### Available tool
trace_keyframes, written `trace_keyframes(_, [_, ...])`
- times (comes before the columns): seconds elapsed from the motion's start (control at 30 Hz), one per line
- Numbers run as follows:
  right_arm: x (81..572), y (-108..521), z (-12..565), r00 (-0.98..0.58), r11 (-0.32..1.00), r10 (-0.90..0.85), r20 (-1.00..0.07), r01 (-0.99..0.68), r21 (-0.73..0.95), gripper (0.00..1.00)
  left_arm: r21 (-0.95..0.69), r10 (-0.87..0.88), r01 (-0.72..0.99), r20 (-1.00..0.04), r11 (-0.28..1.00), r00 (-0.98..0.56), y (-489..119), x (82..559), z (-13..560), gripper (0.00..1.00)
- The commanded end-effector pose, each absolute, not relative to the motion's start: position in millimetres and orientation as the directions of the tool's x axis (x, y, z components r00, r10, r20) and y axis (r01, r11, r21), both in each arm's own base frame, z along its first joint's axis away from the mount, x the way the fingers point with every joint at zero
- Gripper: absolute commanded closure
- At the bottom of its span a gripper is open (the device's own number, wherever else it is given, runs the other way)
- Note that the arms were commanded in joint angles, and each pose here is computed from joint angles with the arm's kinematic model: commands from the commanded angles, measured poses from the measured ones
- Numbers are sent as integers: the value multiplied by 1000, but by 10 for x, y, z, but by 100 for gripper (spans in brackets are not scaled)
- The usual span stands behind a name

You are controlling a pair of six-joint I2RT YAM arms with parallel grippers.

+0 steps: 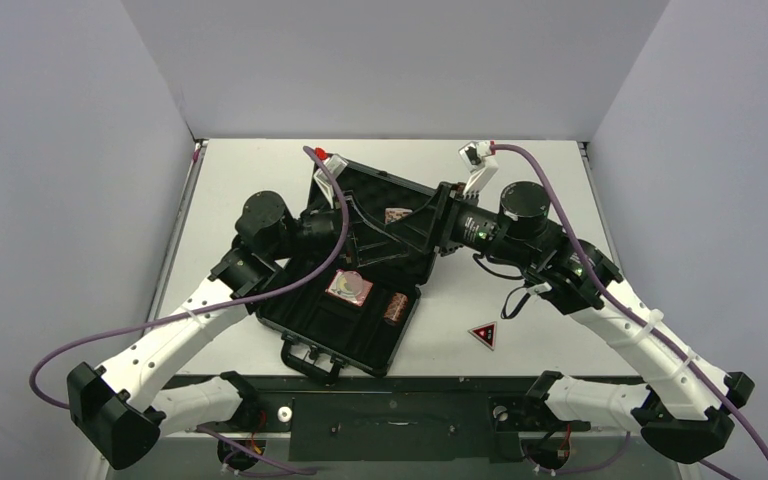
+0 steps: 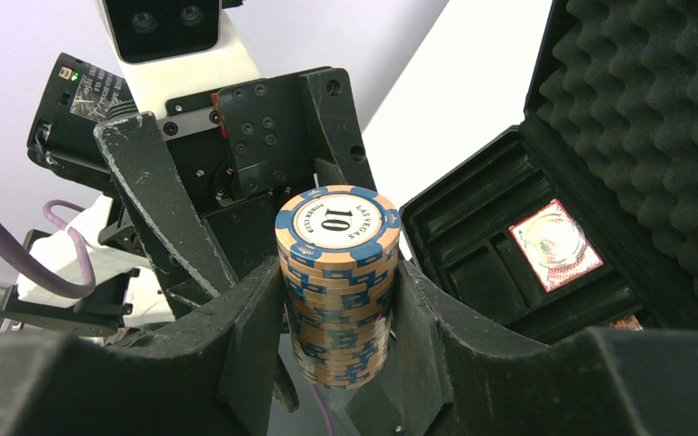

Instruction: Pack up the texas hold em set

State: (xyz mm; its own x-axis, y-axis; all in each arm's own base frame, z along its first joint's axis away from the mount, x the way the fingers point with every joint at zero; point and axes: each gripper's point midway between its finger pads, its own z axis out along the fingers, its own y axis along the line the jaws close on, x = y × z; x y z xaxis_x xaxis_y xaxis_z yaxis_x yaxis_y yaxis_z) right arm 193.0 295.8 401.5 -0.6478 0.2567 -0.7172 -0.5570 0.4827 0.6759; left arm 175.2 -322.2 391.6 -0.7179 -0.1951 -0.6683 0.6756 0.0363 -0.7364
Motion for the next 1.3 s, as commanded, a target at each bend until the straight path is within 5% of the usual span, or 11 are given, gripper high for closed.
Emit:
trace_keyframes(0.0, [1867,2987,4453,-581,397,314,-751,-638,660,100,-679,-249,734,-710,-7,-659,-3200,1717,4243,45])
trace_keyframes(0.5, [1876,2997,4347,-584,427,274,-764,-638,641,100,-687,-286,722,-709,74,-645,-3117,1778,4173,36])
trace_keyframes(0.9, [1876,3027,4326,-591,425,275,-758,-632,647,100,-689,-308,720,-705,82,-639,-3084,1785,4129,60])
trace_keyframes(1.1, [1868,3046,4319,-595,423,271,-757,-633,649,100,-691,-310,718,-703,81,-640,-3078,1773,4112,40])
trace_keyframes(1.27, [1858,3069,4302,-600,421,265,-755,-632,650,100,-700,-303,710,-695,79,-652,-3093,1772,4079,39])
